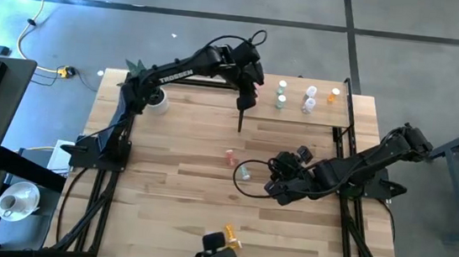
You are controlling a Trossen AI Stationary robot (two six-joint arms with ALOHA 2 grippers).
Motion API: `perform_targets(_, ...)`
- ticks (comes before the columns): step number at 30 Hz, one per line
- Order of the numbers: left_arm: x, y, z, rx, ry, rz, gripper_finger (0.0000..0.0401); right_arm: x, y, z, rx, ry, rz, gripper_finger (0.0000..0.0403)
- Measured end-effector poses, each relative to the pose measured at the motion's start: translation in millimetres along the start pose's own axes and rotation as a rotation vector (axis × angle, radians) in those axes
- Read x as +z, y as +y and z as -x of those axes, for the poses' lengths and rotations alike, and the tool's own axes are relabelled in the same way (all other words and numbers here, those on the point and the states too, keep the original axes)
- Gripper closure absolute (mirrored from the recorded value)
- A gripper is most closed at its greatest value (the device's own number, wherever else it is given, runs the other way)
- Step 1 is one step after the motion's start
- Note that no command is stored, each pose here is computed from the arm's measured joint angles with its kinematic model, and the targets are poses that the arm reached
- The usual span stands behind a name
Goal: Pick and place medicine bottles onto shelf by color
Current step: Put the bottom red pill bottle on the shelf aligned with the other red pill bottle
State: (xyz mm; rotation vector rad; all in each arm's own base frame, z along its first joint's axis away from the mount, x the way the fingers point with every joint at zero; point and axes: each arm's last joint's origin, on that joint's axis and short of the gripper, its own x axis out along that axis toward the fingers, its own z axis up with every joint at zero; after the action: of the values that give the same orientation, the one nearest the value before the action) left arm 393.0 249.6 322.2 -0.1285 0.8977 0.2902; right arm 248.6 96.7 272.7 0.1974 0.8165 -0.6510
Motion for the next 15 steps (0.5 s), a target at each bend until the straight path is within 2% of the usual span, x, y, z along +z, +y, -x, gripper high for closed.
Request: perform_targets(15,-1.6,0.9,-9.6,0.006,0.014,0.000,0.0292,0.0,0.0,0.0,0.000,0.000,0.000,0.0230)
